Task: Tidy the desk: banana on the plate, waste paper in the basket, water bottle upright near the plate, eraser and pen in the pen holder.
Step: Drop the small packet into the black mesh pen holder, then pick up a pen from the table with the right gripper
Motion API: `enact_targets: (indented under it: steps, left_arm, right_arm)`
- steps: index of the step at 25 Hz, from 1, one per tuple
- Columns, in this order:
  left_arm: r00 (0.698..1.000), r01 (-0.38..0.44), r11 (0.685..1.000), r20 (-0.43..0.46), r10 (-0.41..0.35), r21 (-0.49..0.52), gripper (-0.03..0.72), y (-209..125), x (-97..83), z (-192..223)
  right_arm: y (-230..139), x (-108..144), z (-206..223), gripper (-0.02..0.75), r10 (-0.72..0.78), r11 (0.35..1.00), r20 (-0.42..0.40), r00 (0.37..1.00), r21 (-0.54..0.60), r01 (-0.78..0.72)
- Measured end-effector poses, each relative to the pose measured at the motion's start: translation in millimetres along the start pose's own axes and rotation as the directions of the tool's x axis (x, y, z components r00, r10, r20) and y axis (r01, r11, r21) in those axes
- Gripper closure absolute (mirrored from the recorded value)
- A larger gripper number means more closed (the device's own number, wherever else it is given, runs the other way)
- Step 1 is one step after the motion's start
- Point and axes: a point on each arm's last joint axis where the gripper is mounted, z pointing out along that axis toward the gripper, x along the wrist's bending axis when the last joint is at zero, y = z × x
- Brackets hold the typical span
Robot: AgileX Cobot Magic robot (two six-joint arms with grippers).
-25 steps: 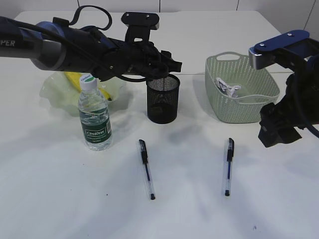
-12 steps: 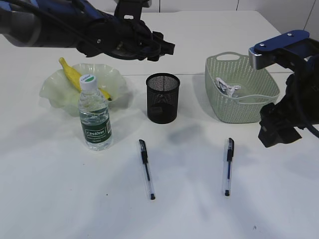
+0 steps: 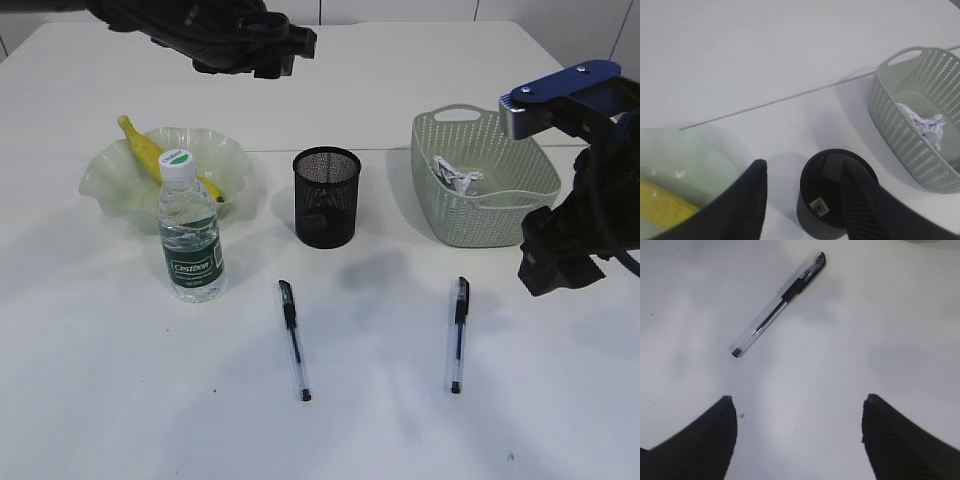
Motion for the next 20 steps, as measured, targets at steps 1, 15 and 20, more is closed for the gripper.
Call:
enact_targets:
  steps: [1, 15, 20]
  left_arm:
    - [1.0, 0.025, 1.0, -0.008, -0.025, 0.01, 0.351, 3, 2.8, -6]
    - [0.966, 0.235, 0.913, -0.185, -0.181, 0.333, 0.353, 2, 101.7, -56]
    - [0.958, 0.249, 0.871, -0.243, -0.155, 0.425, 0.353, -3, 134.9, -74]
  right_arm:
    - [0, 0, 0, 0.158, 0.0, 1.0, 0.0, 1.0, 0.0, 0.0]
    - [-2, 1, 0, 0.157, 0.004, 1.0, -0.007, 1.0, 0.02, -0.004]
    - [-4, 3, 0, 0.157, 0.016, 0.999, -0.027, 1.0, 0.046, -0.015]
